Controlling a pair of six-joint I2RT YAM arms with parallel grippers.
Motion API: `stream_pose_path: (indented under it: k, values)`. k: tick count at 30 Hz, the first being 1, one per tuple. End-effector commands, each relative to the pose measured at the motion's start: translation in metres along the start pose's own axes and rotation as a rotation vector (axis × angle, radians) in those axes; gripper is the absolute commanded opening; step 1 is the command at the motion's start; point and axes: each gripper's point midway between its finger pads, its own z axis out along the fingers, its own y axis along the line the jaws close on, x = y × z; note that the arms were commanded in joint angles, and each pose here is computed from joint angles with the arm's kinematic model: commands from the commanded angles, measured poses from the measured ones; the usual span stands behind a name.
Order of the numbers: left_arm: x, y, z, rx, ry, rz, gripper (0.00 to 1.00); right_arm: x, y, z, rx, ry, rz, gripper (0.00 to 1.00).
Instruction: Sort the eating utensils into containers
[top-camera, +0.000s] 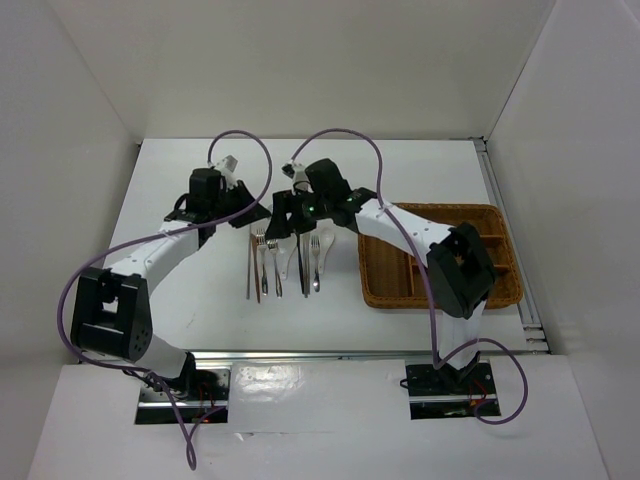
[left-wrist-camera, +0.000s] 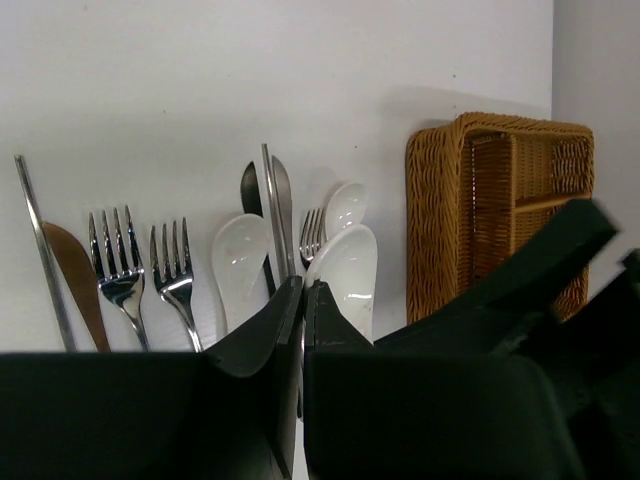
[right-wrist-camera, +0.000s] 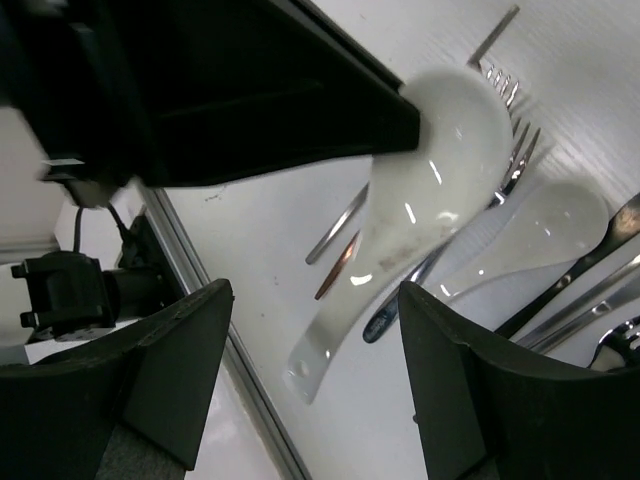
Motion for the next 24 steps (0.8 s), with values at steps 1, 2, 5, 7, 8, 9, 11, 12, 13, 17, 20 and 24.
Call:
stream_pose_path:
  k: [1, 2, 5, 7, 8, 9, 11, 12, 13, 17, 20, 24]
  values:
    - [-0.028, -0.039, -0.011, 0.099, -0.066, 0.028, 0.01, 0.008, -0.001, 0.004, 0.002, -0.004, -0.017, 0.75]
    - [-0.032, -0.042, -0.012, 0.106, -0.075, 0.033, 0.01, 0.005, 0.0, 0.002, 0.007, -0.015, -0.021, 0.75]
    - [-0.034, -0.044, -0.013, 0.106, -0.075, 0.033, 0.01, 0.003, -0.004, -0.003, 0.045, -0.031, -0.02, 0.75]
    - [-0.036, -0.046, -0.016, 0.111, -0.082, 0.046, 0.01, 0.005, -0.007, -0.005, 0.066, -0.032, -0.016, 0.75]
    - [-0.036, -0.046, -0.016, 0.111, -0.082, 0.046, 0.01, 0.005, -0.007, -0.005, 0.066, -0.032, -0.016, 0.75]
    - [-0.037, -0.048, -0.019, 0.117, -0.09, 0.05, 0.01, 0.006, -0.007, -0.007, 0.066, -0.032, -0.016, 0.73]
    - [-0.036, -0.059, -0.022, 0.151, -0.086, 0.053, 0.01, 0.005, -0.003, -0.007, 0.051, -0.036, -0.007, 0.6]
    - [-0.035, -0.058, -0.021, 0.153, -0.088, 0.054, 0.03, 0.006, -0.004, -0.006, 0.05, -0.038, -0.008, 0.52]
    - [-0.034, -0.059, -0.021, 0.161, -0.081, 0.055, 0.03, 0.003, -0.003, -0.006, 0.045, -0.047, 0.0, 0.43]
    - [-0.023, -0.057, -0.019, 0.168, -0.058, 0.055, 0.09, -0.001, 0.003, -0.006, 0.028, -0.058, 0.016, 0.11]
    - [-0.012, -0.052, -0.017, 0.153, -0.027, 0.073, 0.2, -0.005, -0.004, -0.008, 0.089, -0.065, 0.049, 0.0]
    - [-0.015, -0.035, -0.021, 0.031, -0.027, 0.093, 0.55, -0.026, -0.032, -0.025, 0.32, -0.145, 0.111, 0.0]
